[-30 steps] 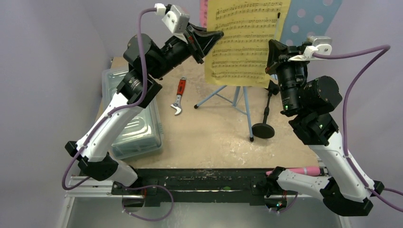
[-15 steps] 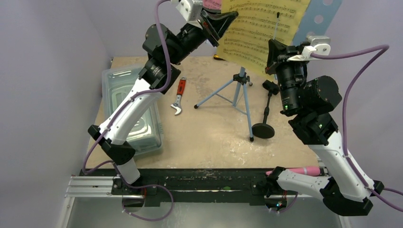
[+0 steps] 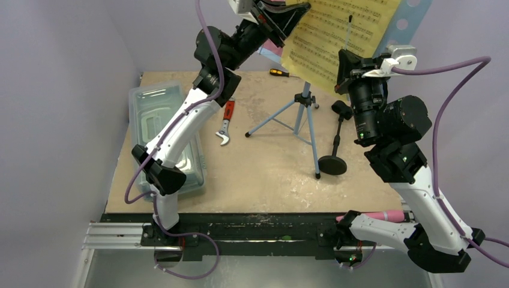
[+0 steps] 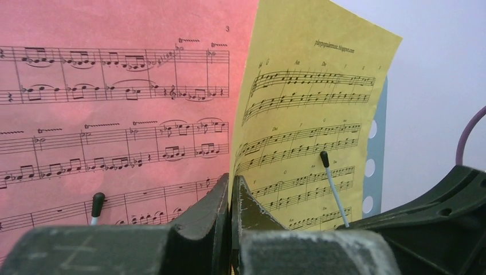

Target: Set up the instrument practice props

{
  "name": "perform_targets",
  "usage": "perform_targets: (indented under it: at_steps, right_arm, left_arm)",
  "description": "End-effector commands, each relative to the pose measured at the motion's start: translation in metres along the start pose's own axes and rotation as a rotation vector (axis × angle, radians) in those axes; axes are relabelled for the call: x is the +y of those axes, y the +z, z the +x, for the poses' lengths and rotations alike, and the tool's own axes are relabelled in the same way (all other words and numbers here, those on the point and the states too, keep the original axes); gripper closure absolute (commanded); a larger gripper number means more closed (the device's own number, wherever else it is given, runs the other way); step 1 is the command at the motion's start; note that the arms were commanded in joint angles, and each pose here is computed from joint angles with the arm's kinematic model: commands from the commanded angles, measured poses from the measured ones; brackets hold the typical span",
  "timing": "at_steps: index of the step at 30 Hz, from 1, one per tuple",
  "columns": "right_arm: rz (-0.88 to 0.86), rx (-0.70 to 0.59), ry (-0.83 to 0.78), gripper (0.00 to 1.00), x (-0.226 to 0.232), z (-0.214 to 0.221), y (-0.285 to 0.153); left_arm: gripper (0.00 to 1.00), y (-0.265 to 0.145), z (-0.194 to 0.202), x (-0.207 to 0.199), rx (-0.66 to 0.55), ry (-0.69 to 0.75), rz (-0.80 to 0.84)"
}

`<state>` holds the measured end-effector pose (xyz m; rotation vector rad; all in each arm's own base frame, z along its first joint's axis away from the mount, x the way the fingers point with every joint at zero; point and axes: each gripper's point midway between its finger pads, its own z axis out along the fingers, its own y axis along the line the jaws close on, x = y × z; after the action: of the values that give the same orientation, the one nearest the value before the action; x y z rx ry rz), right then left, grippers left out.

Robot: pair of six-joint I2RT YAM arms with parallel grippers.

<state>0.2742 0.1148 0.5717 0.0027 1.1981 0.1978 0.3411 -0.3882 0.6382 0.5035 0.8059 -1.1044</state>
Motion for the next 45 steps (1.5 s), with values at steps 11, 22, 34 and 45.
perform_targets:
  at_steps: [11, 22, 34, 45]
  right_arm:
    - [-0.022, -0.059, 0.024, 1.00, 0.002, -0.021, 0.000]
    - [-0.022, -0.060, 0.026, 1.00, 0.002, -0.021, 0.000]
    - [-0.008, -0.063, 0.036, 1.00, 0.000, -0.016, -0.001]
    - [0.000, -0.063, 0.040, 0.79, -0.002, -0.014, -0.003]
  left_arm:
    - [1.00, -0.006, -0.058, -0.001, -0.164, -0.062, 0.028]
    - [1.00, 0.000, -0.033, -0.025, -0.103, -0.062, 0.227]
    - [1.00, 0.005, -0.011, -0.019, -0.060, -0.053, 0.232]
    - [0.84, 0.008, -0.016, -0.012, -0.074, -0.076, 0.189]
